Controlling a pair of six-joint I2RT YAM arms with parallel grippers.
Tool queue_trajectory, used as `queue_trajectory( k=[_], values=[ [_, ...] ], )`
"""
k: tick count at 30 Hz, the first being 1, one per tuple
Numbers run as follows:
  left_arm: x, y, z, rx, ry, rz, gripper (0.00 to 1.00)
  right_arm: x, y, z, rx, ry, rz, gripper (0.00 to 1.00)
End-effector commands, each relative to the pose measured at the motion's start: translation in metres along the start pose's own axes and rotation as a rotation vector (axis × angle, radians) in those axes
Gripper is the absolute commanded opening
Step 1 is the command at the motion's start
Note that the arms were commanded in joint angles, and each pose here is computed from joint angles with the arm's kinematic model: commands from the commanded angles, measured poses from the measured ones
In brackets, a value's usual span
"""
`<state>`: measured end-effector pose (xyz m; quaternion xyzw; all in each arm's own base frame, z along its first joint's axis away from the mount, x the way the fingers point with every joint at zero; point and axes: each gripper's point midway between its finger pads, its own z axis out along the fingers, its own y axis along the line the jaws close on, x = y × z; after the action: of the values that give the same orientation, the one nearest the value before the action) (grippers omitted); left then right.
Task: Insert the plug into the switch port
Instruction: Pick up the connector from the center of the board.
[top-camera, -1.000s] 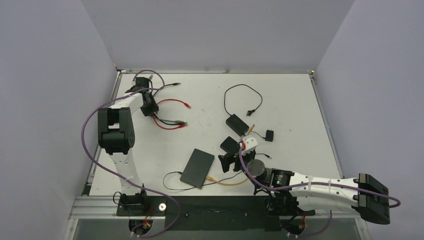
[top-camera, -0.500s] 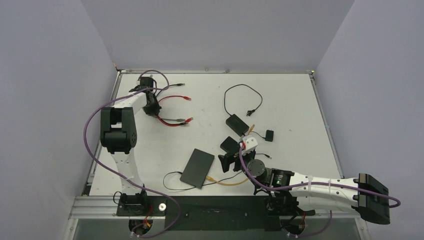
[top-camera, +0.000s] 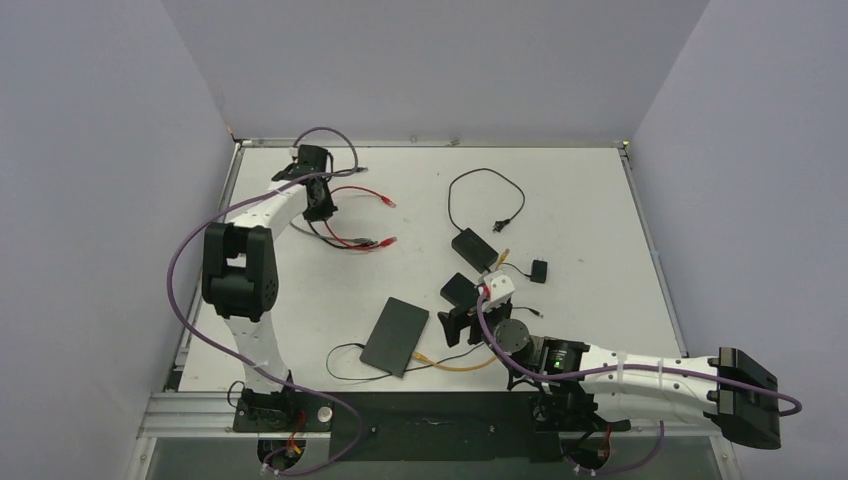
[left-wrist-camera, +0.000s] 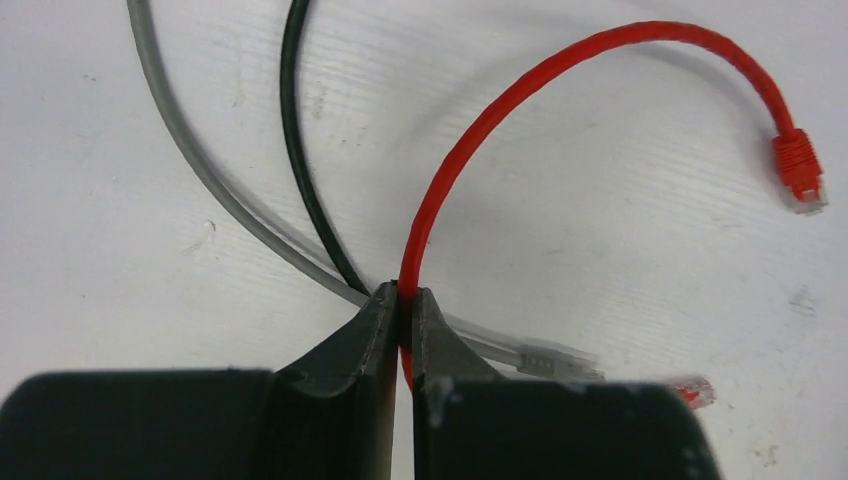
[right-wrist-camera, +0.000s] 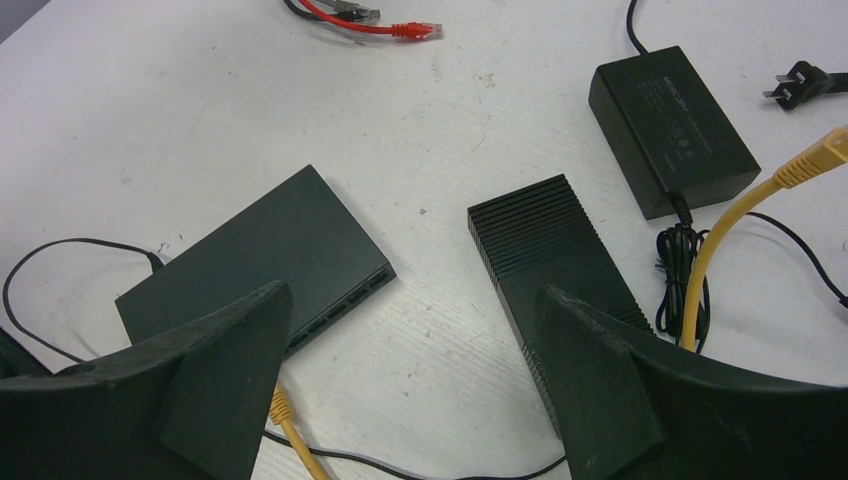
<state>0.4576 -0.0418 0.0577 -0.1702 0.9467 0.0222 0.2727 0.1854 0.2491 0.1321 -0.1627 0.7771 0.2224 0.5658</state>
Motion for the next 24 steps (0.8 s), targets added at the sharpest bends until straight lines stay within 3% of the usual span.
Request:
queue_trajectory(
  k=[1, 15, 24],
  values=[
    [-0.026, -0.015, -0.045, 0.007, -0.128, 0.024, 0.00, -0.025, 0.004, -0.003, -0.003, -0.048, 0.048, 0.86],
    [0.002, -0.053, -0.129, 0.240, -0.254, 0.058, 0.00, -0.041, -0.019, -0.015, 0.108, -0.053, 0.045, 0.86],
    [0.041, -0.062, -0.180, 0.427, -0.239, 0.082, 0.00, -0.062, -0.026, -0.021, 0.130, -0.066, 0.001, 0.90]
  ],
)
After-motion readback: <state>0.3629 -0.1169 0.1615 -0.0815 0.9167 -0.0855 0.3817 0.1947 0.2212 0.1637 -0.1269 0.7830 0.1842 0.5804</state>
